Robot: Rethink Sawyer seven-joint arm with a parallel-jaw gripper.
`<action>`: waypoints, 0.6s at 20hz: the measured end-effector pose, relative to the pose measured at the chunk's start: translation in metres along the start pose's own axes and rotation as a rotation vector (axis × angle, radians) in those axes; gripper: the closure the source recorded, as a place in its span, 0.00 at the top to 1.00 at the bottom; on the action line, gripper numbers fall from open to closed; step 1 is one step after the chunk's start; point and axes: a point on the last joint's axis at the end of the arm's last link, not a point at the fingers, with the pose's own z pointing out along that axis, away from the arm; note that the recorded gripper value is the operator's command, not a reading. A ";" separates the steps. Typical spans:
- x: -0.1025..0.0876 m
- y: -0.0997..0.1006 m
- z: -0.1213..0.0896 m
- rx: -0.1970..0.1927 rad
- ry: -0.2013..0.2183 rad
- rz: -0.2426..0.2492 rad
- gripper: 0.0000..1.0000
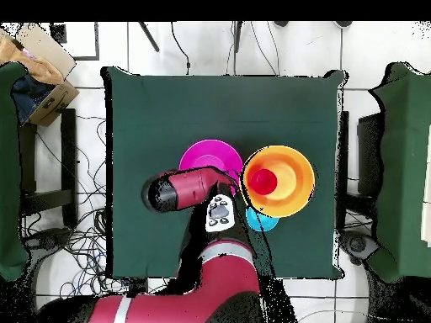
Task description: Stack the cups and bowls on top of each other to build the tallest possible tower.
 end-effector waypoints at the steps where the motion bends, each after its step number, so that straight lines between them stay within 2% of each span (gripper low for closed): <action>1: -0.009 -0.003 -0.008 -0.002 0.001 0.024 0.00; 7: -0.032 -0.004 -0.026 -0.014 -0.021 0.071 0.00; 12: -0.043 0.000 -0.031 -0.024 -0.036 0.091 0.00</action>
